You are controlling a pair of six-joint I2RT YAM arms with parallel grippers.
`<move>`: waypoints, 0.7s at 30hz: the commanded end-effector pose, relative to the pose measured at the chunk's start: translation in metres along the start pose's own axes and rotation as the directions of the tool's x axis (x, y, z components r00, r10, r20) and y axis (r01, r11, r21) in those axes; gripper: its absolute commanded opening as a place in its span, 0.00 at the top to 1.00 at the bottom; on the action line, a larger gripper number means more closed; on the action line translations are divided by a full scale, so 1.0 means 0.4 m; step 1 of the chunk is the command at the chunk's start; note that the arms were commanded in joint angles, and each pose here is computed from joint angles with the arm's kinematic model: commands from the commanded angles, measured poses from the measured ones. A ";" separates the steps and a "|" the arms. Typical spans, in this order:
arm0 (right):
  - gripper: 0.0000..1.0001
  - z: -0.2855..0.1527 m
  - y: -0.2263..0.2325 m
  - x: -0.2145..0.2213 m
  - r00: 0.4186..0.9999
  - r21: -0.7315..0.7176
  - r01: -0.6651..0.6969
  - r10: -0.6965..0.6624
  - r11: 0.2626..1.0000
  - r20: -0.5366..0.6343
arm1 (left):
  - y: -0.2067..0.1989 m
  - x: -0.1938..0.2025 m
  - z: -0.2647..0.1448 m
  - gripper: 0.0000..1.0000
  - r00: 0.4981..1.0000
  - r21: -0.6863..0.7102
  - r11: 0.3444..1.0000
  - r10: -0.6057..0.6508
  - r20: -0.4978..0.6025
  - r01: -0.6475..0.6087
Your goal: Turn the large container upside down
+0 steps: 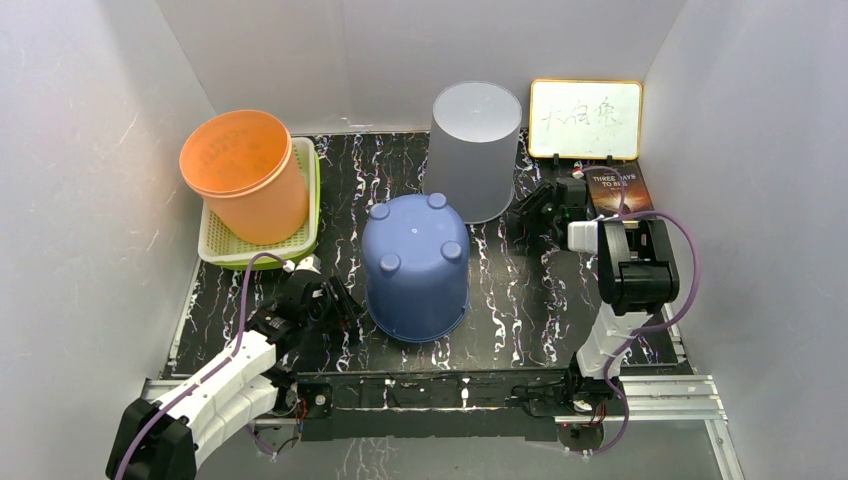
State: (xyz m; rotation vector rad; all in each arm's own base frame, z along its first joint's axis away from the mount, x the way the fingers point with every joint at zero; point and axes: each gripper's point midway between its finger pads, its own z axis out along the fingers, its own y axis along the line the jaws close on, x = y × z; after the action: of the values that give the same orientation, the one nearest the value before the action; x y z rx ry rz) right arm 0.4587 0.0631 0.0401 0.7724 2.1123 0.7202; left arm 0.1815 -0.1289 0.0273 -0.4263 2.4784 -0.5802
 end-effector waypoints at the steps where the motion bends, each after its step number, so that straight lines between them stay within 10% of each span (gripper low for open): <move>1: 0.59 -0.036 0.128 0.046 0.992 -0.082 0.121 -0.123 0.989 -0.019 | -0.002 0.009 0.000 0.39 1.000 0.008 1.000 0.007 -0.018 -0.007; 21: 0.59 0.193 0.403 -0.086 0.994 -0.272 0.092 -0.073 0.958 0.078 | -0.014 -0.009 -0.012 0.39 1.000 0.003 1.000 0.007 -0.006 -0.007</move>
State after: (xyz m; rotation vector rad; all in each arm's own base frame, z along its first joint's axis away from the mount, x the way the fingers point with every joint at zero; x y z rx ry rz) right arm 0.5449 0.1632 0.0841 0.5835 2.0648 0.8934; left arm 0.1815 -0.1291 0.0272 -0.4262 2.4807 -0.5802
